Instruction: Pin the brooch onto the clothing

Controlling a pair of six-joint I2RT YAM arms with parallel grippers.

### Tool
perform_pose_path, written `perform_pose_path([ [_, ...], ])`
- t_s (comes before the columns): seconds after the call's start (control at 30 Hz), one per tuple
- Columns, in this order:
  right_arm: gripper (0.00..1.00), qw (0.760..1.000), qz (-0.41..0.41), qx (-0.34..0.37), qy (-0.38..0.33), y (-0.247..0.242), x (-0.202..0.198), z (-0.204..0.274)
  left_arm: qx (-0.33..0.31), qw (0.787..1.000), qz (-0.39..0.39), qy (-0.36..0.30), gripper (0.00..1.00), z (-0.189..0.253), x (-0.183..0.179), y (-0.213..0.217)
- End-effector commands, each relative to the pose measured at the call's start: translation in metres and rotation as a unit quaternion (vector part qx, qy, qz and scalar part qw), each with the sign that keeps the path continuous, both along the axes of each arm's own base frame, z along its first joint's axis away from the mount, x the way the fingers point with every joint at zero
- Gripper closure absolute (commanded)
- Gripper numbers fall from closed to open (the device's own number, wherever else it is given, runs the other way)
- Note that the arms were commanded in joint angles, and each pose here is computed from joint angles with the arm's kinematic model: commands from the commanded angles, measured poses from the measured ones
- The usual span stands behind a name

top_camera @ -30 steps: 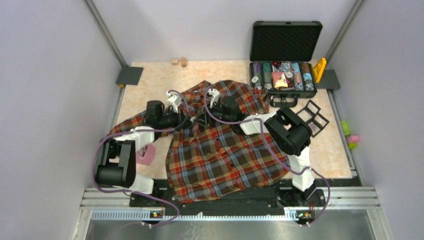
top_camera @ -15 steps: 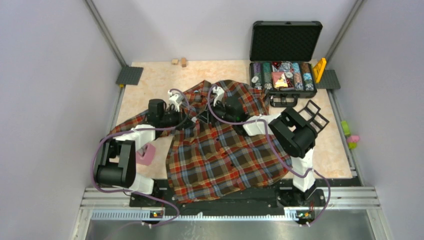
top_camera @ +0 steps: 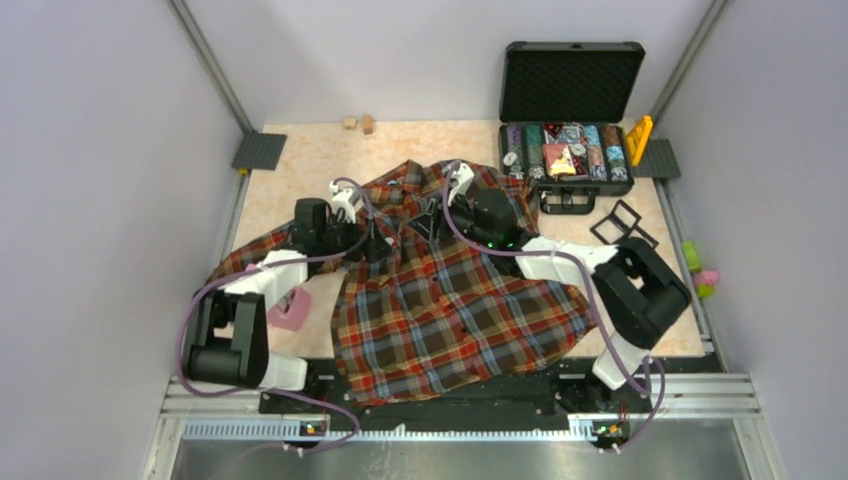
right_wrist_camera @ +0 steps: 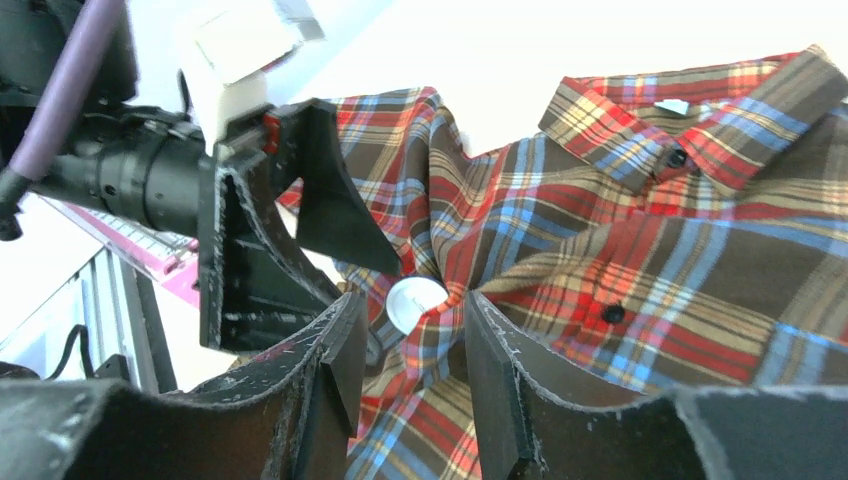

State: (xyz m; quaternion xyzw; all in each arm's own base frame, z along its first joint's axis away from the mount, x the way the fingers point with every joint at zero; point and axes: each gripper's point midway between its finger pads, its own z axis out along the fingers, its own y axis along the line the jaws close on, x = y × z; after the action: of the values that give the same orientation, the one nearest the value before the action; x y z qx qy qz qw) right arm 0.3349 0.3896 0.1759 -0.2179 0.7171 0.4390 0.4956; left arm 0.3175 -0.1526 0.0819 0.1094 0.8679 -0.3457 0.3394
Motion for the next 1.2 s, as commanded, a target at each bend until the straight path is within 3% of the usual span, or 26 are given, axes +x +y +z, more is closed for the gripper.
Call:
perform_pose_path([
  [0.0,0.57,0.999,-0.046,-0.023,-0.018,-0.031,-0.002,0.026,0.013,0.997,0.041,-0.066,0.1,0.048,0.011,0.01],
  [0.2,0.57,0.989,-0.117,-0.086,0.018,-0.081,-0.009,0.028,0.021,0.987,0.106,-0.119,0.07,0.111,0.003,0.027],
  [0.3,0.56,0.98,-0.149,-0.123,0.043,-0.11,-0.018,0.022,-0.011,0.985,0.093,-0.146,0.04,0.156,-0.005,0.019],
  [0.47,0.54,0.955,-0.213,-0.186,0.089,-0.168,-0.038,0.005,-0.008,0.992,0.032,-0.123,0.02,0.206,-0.024,0.009],
  [0.57,0.54,0.94,-0.249,-0.206,0.111,-0.203,-0.05,-0.004,-0.016,0.992,0.058,-0.114,0.02,0.221,-0.016,0.011],
  [0.73,0.54,0.898,-0.343,-0.216,0.169,-0.278,-0.068,-0.018,-0.021,0.984,0.118,-0.129,0.02,0.198,0.007,0.023],
  [0.83,0.51,0.874,-0.396,-0.212,0.186,-0.315,-0.074,-0.019,0.001,0.983,0.13,-0.127,0.02,0.189,0.0,0.034],
  [1.03,0.5,0.811,-0.502,-0.202,0.223,-0.378,-0.059,-0.025,0.133,0.959,0.196,-0.158,0.02,0.177,-0.008,0.084],
  [1.17,0.51,0.768,-0.551,-0.249,0.212,-0.405,-0.034,-0.033,0.148,0.954,0.209,-0.154,0.02,0.169,-0.01,0.092],
])
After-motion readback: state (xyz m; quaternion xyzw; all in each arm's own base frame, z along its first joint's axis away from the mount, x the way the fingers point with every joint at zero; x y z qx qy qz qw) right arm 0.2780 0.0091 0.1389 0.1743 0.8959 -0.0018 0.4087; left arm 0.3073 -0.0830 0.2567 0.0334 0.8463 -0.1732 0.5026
